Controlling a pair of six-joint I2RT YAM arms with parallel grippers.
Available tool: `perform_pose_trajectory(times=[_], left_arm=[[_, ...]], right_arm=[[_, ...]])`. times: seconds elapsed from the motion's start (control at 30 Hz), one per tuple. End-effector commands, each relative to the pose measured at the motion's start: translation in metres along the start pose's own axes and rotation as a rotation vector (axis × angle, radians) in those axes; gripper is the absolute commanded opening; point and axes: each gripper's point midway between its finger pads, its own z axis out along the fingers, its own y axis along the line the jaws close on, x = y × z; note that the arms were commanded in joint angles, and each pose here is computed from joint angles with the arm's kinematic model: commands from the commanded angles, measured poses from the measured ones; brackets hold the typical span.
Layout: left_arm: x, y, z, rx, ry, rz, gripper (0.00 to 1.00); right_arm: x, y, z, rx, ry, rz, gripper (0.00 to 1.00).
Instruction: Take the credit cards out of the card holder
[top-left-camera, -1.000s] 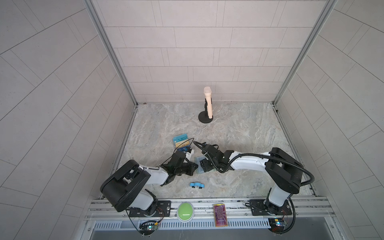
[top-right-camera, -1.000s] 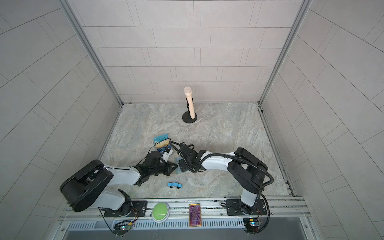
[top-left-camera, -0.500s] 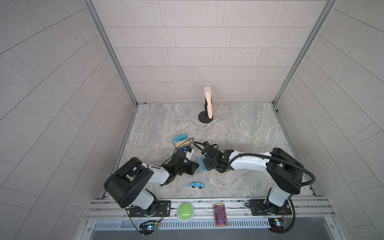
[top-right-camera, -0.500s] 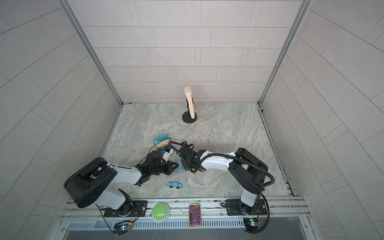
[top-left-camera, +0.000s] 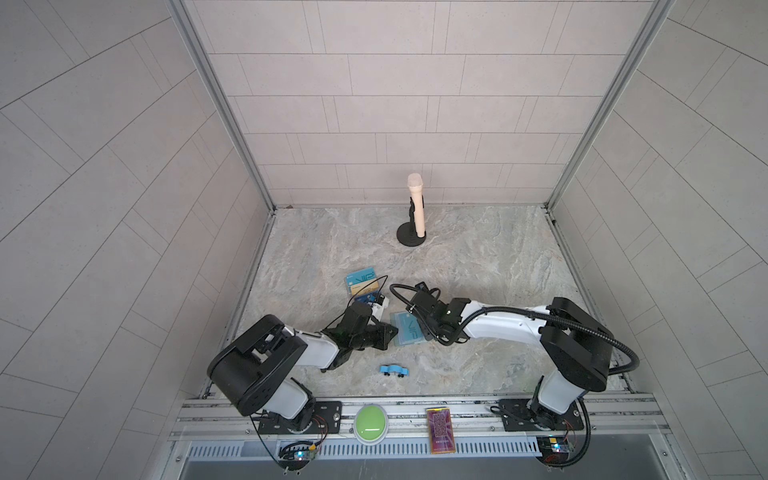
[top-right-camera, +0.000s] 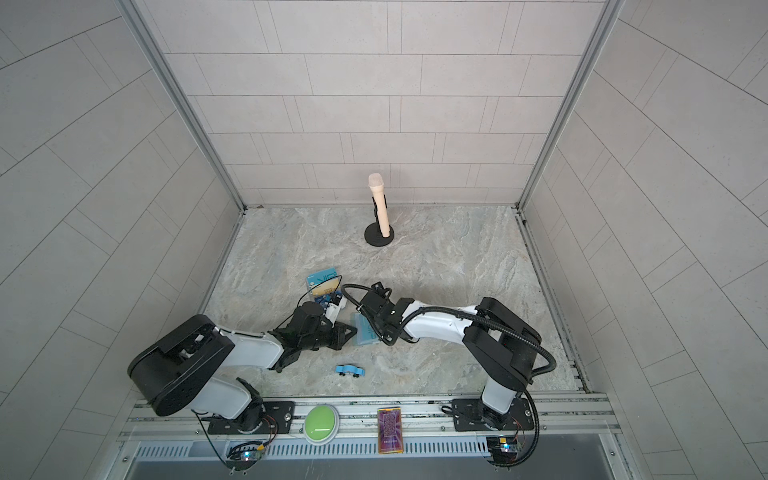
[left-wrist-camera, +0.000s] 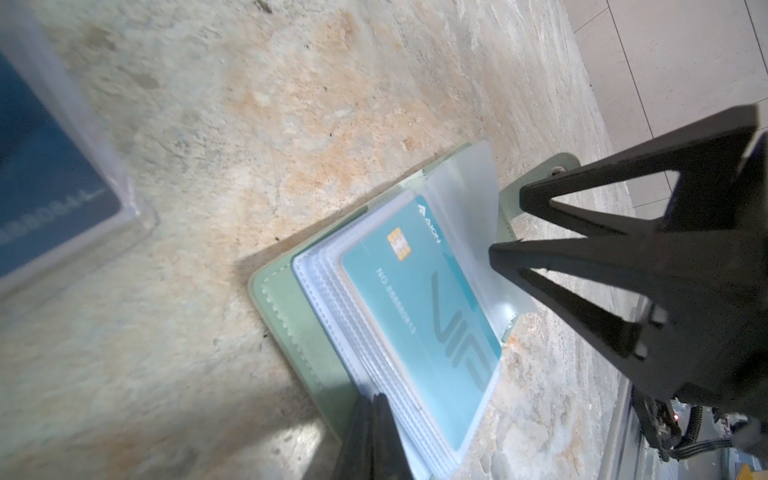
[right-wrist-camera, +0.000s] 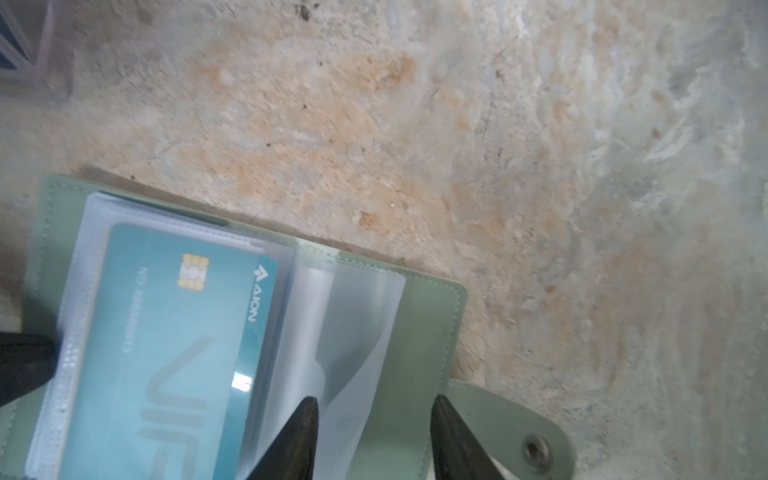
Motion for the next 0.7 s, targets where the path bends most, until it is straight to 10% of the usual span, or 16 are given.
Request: perform_pose_trajectory(times=[0.0, 0.3, 0.67], left_arm=[[0.032, 0.029, 0.0, -0.119, 0.112, -0.042, 0.0], [0.03, 0.026, 0.001, -0.113, 0.117, -0.033, 0.0], [0.028, 0.029, 0.004, -0.124, 0.117, -0.026, 0.0]], right_arm=[[-0.006, -0.023, -0.016, 0.091, -0.028, 0.02, 0.44], [-0.019, -0.046, -0.043, 0.147, -0.054, 0.009, 0.41], [-0.026, 0.029, -0.034, -0.601, 0.078, 0.26, 0.41]])
